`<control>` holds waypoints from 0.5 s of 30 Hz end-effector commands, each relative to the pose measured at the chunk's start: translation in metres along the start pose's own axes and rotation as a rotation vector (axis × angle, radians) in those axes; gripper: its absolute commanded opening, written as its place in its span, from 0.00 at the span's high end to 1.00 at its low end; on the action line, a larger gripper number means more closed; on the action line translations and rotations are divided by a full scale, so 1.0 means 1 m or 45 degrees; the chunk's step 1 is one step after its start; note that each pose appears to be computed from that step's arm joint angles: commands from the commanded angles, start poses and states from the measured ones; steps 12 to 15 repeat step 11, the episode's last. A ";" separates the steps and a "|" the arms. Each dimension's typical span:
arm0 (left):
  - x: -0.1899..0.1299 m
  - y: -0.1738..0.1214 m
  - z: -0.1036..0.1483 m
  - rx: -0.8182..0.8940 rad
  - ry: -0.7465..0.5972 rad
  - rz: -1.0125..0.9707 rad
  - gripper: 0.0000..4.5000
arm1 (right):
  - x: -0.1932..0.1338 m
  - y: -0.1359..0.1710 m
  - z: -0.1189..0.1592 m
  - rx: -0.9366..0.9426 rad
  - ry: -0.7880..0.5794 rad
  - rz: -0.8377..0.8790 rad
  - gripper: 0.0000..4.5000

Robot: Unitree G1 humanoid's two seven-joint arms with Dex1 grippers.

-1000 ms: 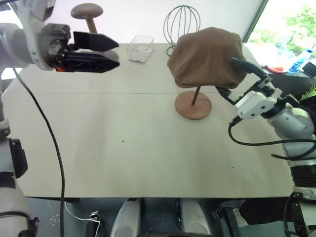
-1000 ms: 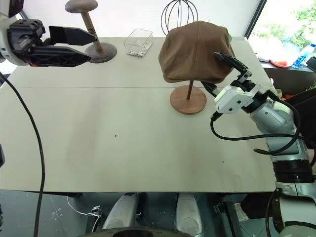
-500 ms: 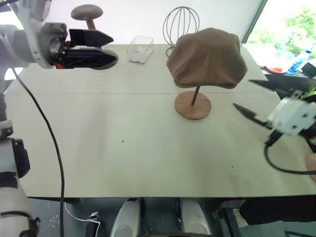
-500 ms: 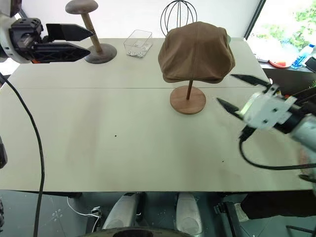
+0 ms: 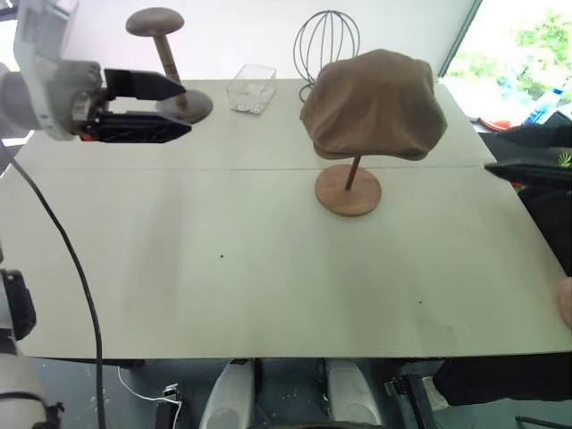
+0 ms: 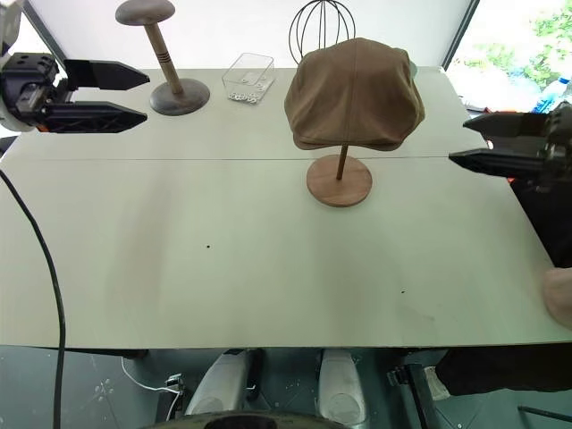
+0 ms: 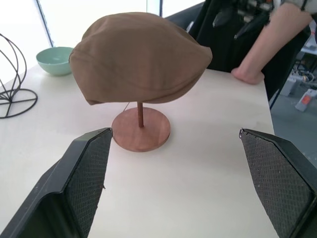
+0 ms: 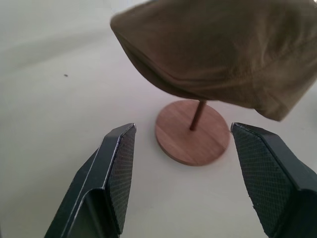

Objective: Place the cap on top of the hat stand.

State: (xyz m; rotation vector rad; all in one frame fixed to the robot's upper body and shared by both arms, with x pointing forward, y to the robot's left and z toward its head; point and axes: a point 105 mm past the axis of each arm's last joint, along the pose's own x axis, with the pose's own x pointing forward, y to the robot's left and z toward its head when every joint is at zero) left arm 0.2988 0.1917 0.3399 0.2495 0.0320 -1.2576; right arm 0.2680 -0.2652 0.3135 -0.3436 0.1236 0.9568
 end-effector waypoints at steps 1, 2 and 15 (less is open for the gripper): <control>-0.014 -0.005 0.015 0.085 -0.026 0.057 0.05 | -0.008 -0.004 0.016 0.022 -0.048 0.023 0.31; -0.016 -0.004 0.016 0.084 -0.025 0.067 0.05 | -0.009 -0.005 0.020 0.025 -0.069 0.033 0.31; -0.017 -0.002 0.032 0.113 -0.074 0.113 0.05 | -0.013 -0.007 0.035 0.070 -0.184 0.090 0.31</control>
